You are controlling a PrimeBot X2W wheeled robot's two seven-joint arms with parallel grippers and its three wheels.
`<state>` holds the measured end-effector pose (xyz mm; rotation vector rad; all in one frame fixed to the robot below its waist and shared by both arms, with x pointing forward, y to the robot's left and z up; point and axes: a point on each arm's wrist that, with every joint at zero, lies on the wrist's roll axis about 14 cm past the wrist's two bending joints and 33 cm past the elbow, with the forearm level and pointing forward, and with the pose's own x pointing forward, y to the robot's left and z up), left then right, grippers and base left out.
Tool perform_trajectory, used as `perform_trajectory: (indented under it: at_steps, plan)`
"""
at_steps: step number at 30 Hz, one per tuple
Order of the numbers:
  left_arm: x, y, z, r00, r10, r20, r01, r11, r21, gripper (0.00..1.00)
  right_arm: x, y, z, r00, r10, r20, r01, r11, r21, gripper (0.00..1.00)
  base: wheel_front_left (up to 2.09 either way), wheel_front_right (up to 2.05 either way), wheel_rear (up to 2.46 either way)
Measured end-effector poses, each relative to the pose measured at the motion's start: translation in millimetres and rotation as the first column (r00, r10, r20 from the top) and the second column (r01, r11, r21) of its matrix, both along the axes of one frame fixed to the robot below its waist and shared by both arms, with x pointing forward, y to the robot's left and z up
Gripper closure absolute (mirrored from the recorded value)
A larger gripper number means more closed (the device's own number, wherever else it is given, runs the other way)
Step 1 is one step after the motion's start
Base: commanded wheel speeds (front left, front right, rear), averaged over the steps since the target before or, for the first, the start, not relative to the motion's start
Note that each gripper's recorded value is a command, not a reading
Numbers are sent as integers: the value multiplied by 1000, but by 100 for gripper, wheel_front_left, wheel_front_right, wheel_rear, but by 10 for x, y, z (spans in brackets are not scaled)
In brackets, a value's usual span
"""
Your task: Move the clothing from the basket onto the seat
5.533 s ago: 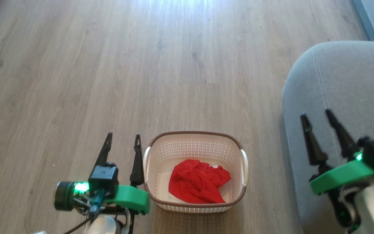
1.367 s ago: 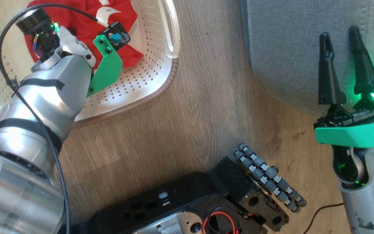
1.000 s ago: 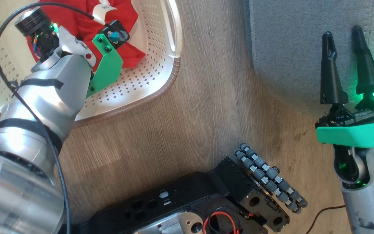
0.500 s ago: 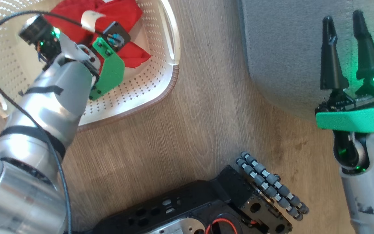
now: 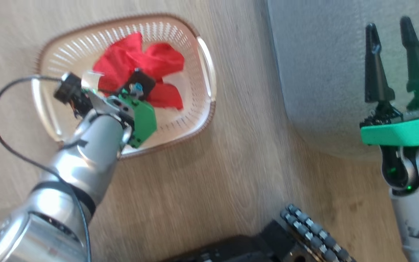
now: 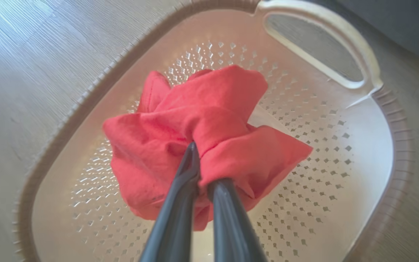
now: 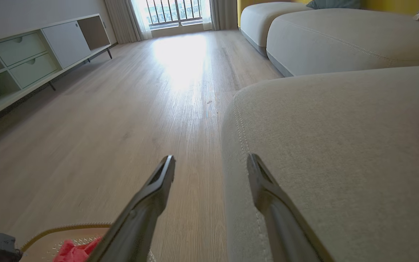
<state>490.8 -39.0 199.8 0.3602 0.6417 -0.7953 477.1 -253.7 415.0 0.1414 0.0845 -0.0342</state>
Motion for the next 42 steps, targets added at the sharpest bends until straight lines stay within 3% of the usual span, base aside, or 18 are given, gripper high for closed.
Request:
perform_trajectory:
  at_steps: [8,17,27,38,42]
  plan:
    - [-14,28,862,983,149,110,-132,981,-145,100,-238,113,361,998,16,58,-18,999,29,0,0,0,0]
    - [-41,176,1947,910,339,238,-244,903,-354,100,-525,330,782,988,63,144,-71,996,46,0,0,0,0]
    - [-283,518,3110,767,487,418,-218,810,-544,100,-883,523,1074,972,91,216,-108,992,70,0,0,0,0]
    - [-640,1052,4050,564,657,500,-173,686,-706,100,-1095,803,1220,955,133,265,-165,981,105,0,0,0,0]
    - [-739,1122,4228,529,673,517,-140,670,-729,100,-1109,839,1242,952,142,272,-176,979,105,0,0,0,0]
